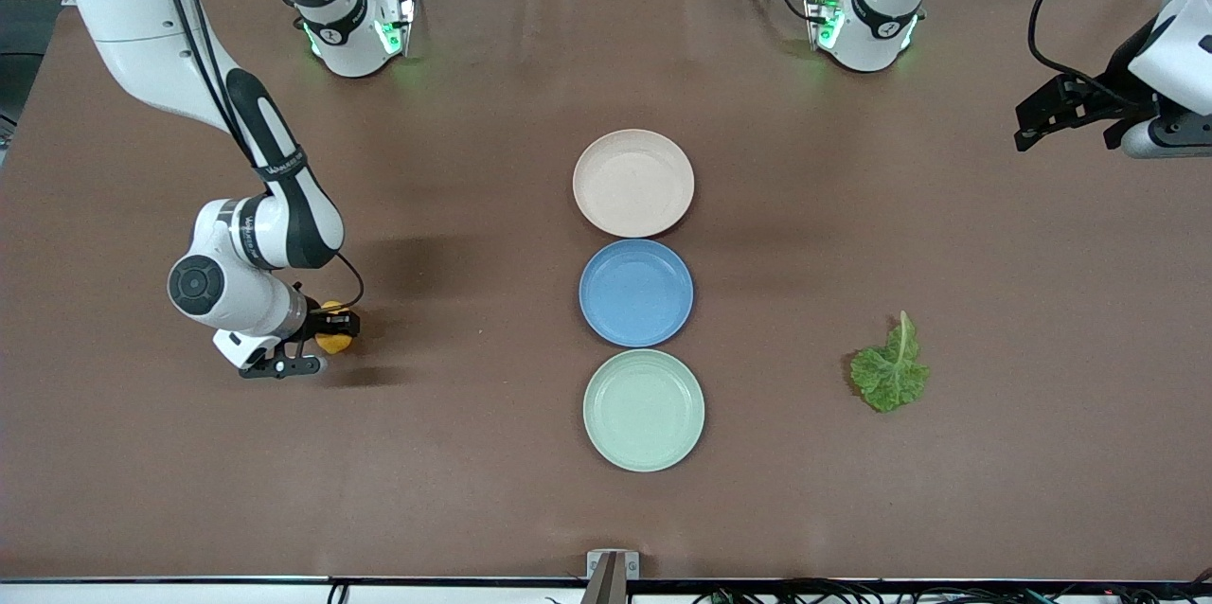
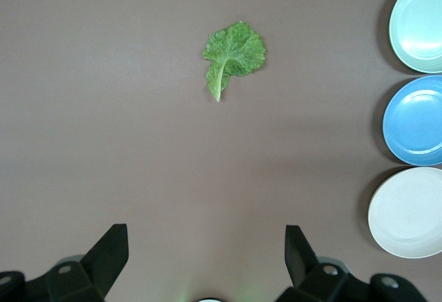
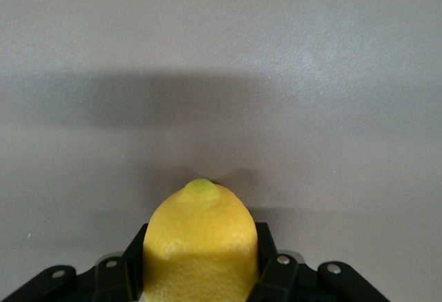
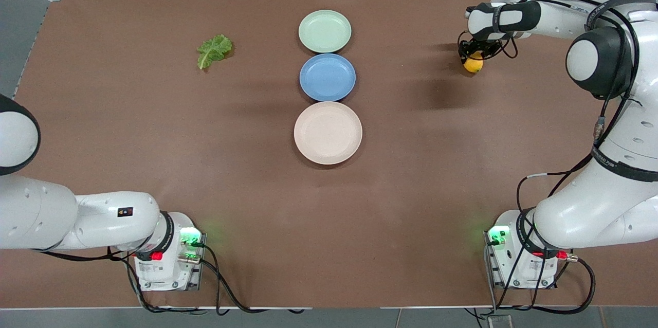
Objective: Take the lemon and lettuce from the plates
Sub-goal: 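Carry the lemon away from the plates with the right gripper and lower it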
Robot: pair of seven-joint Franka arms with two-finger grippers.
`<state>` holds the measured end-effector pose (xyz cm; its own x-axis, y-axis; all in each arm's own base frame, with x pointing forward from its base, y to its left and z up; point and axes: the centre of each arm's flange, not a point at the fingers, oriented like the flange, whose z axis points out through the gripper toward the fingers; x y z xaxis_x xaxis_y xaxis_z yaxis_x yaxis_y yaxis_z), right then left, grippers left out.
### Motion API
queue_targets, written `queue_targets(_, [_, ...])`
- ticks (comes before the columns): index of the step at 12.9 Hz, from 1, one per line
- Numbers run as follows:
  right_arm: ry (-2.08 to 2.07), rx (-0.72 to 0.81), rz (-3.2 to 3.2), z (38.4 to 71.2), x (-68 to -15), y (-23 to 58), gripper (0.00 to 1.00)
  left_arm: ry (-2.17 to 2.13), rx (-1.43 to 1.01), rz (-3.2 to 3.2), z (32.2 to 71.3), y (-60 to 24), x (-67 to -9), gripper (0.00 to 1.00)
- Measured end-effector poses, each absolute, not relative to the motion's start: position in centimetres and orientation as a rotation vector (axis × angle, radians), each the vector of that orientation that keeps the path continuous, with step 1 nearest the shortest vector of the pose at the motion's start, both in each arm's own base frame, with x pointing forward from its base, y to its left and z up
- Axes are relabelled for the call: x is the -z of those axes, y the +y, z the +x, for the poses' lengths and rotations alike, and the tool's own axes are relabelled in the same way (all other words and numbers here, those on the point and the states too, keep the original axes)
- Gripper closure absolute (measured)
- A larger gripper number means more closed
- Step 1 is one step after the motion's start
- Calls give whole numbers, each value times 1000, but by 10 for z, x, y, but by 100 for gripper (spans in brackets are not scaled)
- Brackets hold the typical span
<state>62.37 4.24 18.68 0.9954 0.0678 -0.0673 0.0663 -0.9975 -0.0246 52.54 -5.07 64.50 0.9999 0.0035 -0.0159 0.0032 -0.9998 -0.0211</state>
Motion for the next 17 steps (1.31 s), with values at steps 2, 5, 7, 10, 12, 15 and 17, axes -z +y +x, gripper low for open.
queue_targets(2, [-119, -114, -3114, 620, -187, 43, 38, -9, -26, -3120, 525, -51, -645, 0])
queue_targets(5, [-124, -125, -3112, 615, -186, 44, 38, -10, -26, -3120, 525, -50, -645, 0])
queue_targets(7, [-125, -133, -3111, 613, -187, 44, 38, -10, -26, -3120, 525, -50, -645, 0])
queue_targets(10, [-128, -186, -3108, 613, -189, 44, 10, -10, -26, -3120, 525, -50, -645, 0])
queue_targets(12, [-132, -219, -3103, 632, -220, 45, 0, -10, -26, -3120, 525, -50, -645, 0])
queue_targets(15, [-124, -258, -3108, 654, -295, 27, 0, -11, -27, -3120, 525, -50, -645, 0])
queue_targets(17, [-137, -266, -3119, 657, -346, 5, 0, -11, -28, -3120, 525, -50, -644, 0])
